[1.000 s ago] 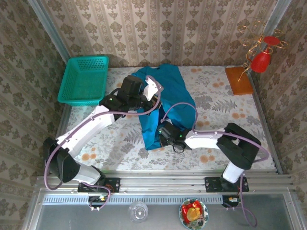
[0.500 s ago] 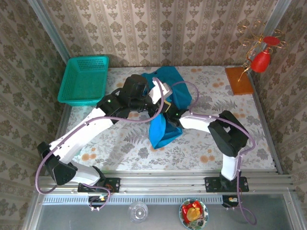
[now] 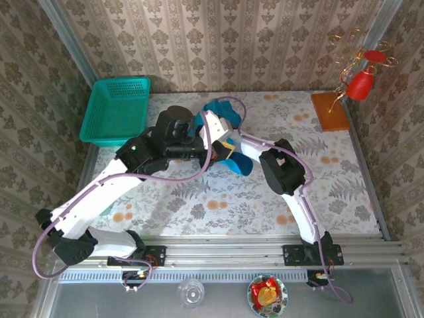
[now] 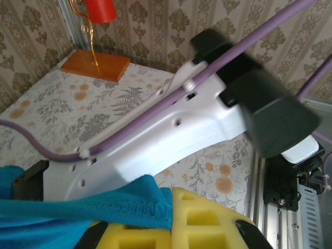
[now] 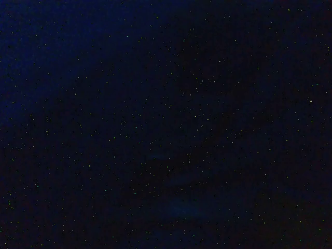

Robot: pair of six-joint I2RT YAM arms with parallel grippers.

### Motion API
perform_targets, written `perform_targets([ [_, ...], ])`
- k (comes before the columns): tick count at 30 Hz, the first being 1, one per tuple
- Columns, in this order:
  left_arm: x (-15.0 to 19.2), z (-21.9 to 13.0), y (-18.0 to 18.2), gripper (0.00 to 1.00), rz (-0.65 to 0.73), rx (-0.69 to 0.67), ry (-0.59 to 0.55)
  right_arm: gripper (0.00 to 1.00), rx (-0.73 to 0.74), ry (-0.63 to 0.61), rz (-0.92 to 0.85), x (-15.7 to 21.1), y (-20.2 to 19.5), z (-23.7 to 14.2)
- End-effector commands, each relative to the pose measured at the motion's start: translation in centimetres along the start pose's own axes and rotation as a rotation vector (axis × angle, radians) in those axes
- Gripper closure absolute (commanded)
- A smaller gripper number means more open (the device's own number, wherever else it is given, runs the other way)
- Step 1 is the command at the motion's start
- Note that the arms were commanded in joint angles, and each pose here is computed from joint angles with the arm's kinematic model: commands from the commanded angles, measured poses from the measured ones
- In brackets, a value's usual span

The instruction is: Fold the inside-out t-shirt

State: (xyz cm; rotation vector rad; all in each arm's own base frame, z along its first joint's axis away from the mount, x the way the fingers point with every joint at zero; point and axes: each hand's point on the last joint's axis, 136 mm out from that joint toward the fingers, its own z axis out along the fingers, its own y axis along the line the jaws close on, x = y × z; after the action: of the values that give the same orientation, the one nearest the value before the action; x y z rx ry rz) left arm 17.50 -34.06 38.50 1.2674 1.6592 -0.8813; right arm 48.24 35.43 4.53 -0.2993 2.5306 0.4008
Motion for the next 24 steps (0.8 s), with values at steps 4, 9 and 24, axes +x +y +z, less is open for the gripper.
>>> perform_targets([
  [4,-3.9,-3.9,-2.9,1.0,0.059,0.066,-0.144,0.17,0.114,0.311,-0.048,6.8,-3.0,1.1],
  [9,-3.5,-4.8,-1.0,1.0,0.042,-0.038,-0.152,0.41,0.137,0.353,-0.058,8.8,-3.8,0.3],
  [24,4.9,-6.0,11.7,1.0,-0.333,-0.383,-0.091,1.0,0.025,0.272,0.001,10.3,-3.1,-9.4],
])
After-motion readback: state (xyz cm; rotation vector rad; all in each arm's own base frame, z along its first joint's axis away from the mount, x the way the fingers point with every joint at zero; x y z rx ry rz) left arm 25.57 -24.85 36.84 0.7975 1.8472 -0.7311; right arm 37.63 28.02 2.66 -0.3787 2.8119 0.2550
